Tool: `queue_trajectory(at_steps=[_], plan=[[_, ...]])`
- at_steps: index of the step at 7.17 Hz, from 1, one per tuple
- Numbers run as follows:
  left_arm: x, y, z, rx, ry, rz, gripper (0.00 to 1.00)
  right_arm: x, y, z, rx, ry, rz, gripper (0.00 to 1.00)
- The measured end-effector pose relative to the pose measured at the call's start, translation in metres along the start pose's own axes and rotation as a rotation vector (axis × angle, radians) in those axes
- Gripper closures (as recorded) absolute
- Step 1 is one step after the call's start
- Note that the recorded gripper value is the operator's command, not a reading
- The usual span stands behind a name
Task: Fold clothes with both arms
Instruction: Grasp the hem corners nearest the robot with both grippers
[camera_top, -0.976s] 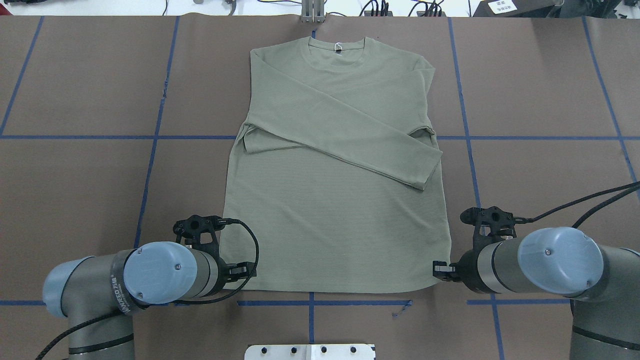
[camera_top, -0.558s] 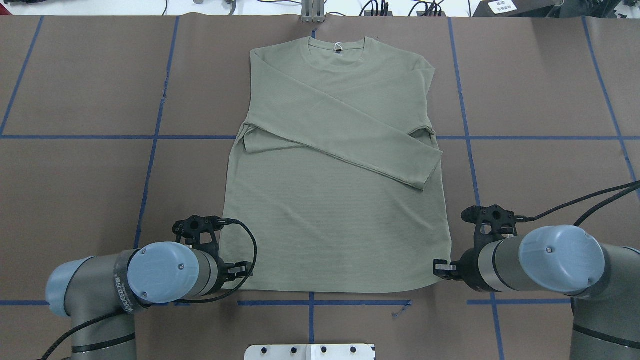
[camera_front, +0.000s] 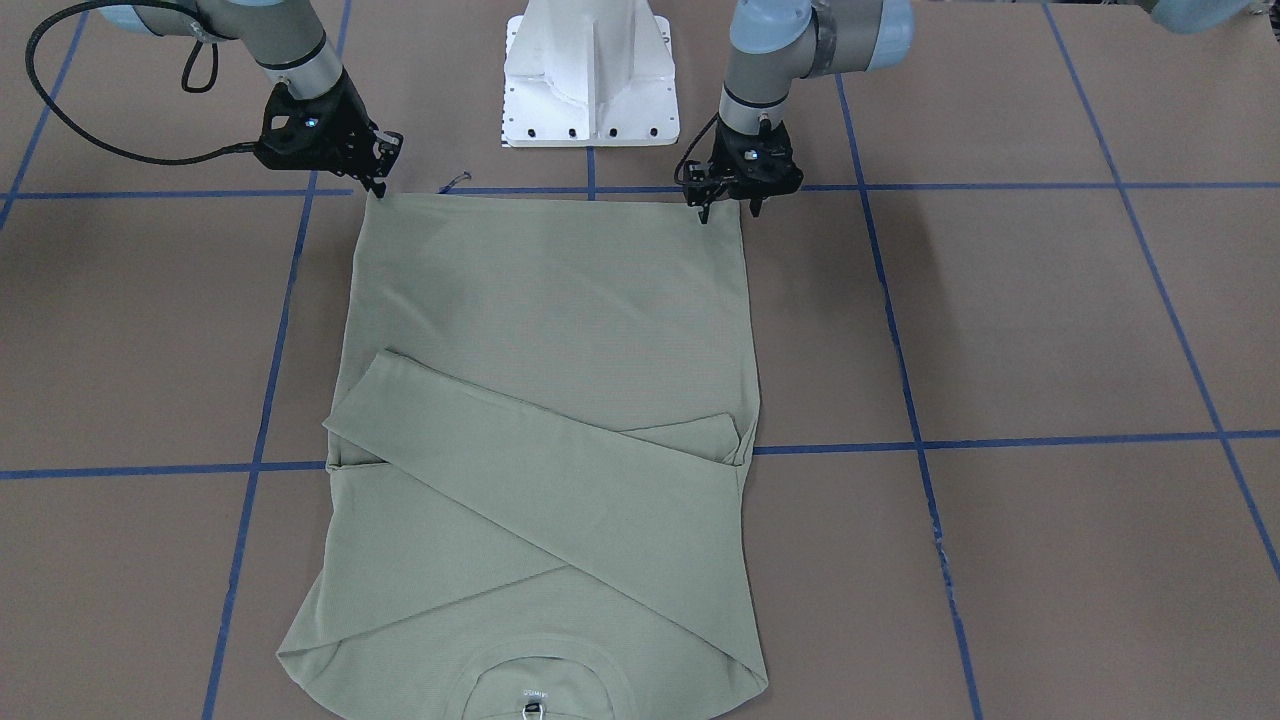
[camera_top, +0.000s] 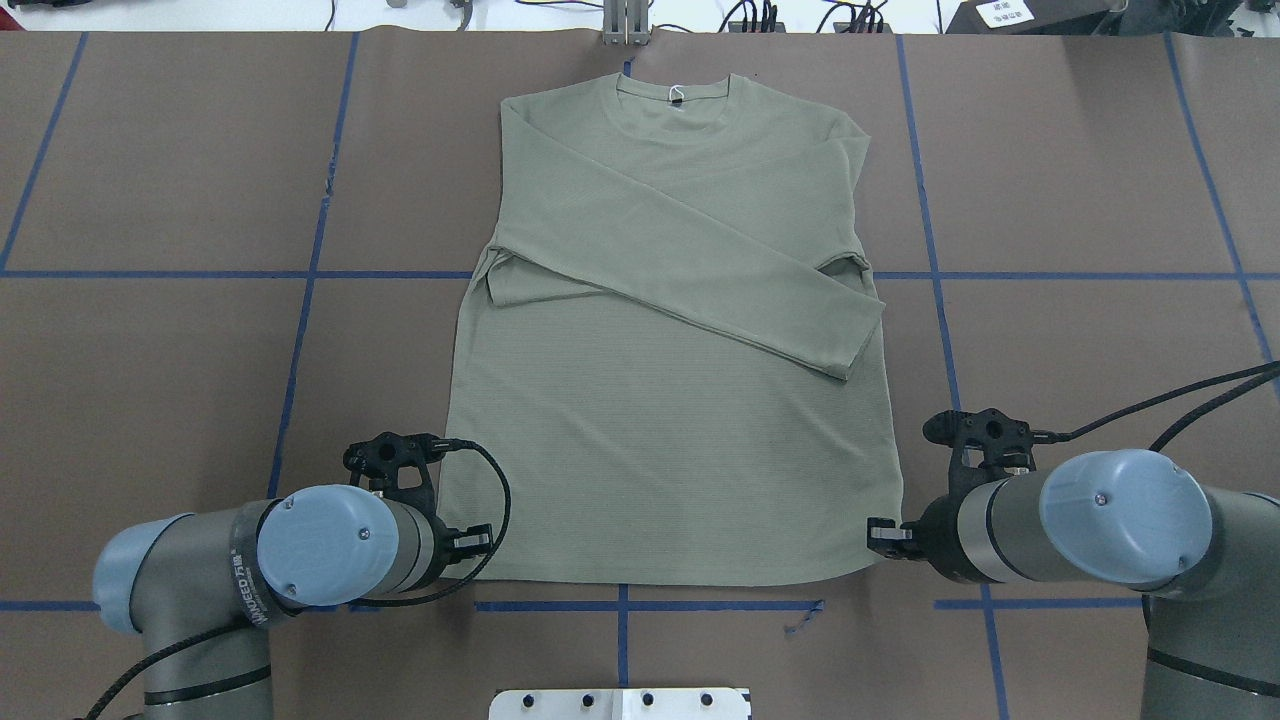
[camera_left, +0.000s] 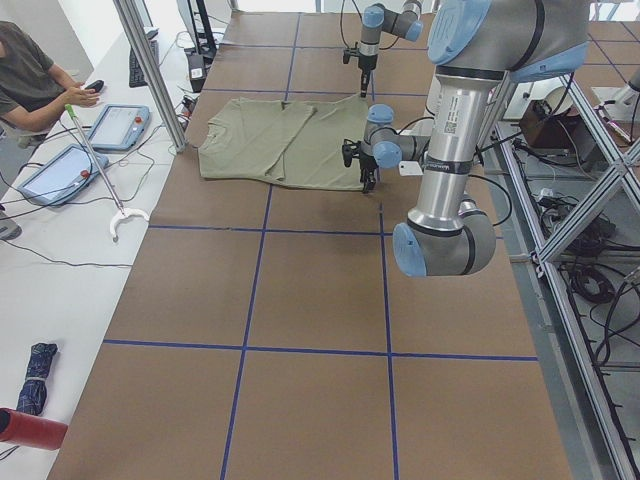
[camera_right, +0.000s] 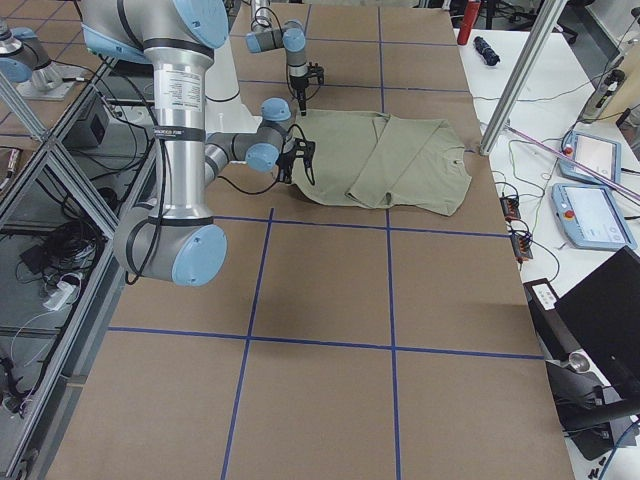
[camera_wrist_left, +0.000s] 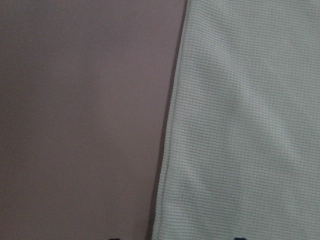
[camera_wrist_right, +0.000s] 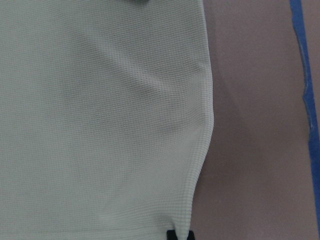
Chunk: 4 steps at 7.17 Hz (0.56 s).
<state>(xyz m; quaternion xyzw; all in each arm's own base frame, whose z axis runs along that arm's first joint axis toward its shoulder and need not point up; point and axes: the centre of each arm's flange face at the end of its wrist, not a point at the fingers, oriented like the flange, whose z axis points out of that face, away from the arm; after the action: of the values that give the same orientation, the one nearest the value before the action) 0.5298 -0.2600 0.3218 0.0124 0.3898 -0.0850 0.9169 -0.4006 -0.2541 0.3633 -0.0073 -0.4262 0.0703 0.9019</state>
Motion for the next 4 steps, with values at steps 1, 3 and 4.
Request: queue_trajectory(at_steps=[1, 3, 4], plan=[[-0.001, 0.000, 0.000, 0.000, 0.000, 0.000, 0.96, 0.000, -0.001, -0.001, 0.001, -0.001, 0.001, 1.00], [0.000, 0.001, -0.006, -0.002, 0.002, 0.001, 1.00, 0.000, -0.002, -0.002, 0.002, -0.002, 0.004, 1.00], [0.001, 0.003, -0.012, -0.004, -0.007, 0.001, 1.00, 0.001, -0.004, -0.003, 0.005, -0.003, 0.006, 1.00]])
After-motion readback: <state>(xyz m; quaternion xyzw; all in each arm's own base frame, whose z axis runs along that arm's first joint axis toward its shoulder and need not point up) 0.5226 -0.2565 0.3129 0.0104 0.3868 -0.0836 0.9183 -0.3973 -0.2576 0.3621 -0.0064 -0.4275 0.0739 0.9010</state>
